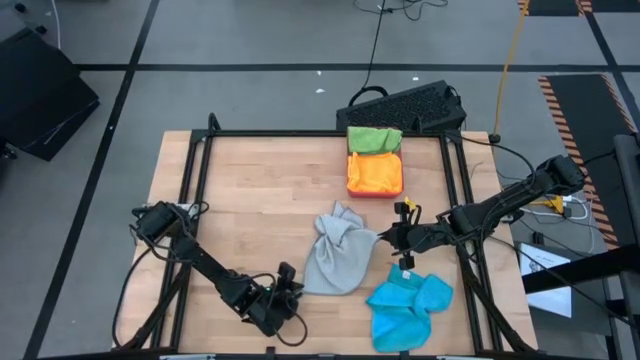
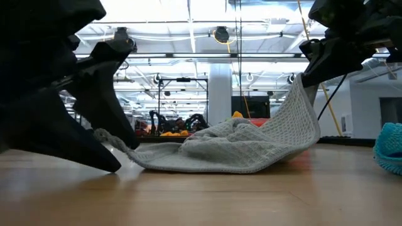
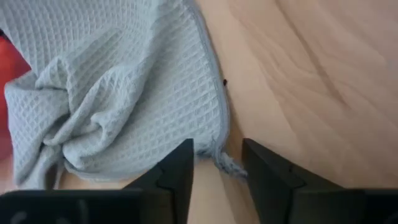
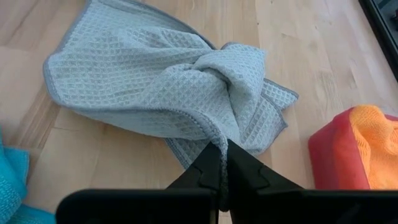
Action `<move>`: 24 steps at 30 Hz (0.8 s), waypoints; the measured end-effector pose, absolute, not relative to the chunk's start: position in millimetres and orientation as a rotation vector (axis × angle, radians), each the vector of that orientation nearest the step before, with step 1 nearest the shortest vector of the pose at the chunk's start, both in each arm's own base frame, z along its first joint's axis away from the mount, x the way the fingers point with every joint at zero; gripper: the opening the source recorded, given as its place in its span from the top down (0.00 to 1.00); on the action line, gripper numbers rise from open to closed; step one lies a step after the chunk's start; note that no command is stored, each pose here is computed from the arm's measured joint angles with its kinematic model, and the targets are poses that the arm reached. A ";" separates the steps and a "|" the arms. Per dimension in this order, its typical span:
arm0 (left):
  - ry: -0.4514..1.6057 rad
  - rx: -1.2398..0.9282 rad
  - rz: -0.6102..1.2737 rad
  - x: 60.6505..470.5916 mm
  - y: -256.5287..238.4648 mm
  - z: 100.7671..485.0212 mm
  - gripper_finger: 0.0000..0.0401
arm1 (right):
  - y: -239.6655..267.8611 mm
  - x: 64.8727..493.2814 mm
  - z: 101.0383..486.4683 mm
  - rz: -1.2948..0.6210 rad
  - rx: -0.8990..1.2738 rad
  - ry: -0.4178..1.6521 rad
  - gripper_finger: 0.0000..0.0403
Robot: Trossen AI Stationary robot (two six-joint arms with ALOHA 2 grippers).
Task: Fold microfiber towels
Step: Fold the gray microfiber cloth
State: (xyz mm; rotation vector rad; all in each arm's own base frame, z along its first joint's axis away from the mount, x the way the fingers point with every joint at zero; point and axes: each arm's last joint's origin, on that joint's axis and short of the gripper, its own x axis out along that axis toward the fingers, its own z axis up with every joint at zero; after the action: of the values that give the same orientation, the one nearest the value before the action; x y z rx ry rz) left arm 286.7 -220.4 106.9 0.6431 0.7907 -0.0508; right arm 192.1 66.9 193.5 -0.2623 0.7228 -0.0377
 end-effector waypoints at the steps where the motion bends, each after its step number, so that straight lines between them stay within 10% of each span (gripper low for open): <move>1: 0.786 0.663 -0.062 286.5 -221.3 107.1 0.64 | 66.9 192.2 193.7 -0.038 -0.262 0.721 0.99; 24: 0.790 0.661 -0.131 299.3 -210.3 109.3 0.97 | 67.4 193.4 195.0 -0.039 -0.252 0.703 0.99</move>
State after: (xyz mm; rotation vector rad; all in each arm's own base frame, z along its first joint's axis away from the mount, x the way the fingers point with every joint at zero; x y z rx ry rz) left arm 299.3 -210.3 109.3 0.6613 0.7901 -0.1308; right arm 193.4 67.4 195.0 -0.2515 0.7032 -0.0388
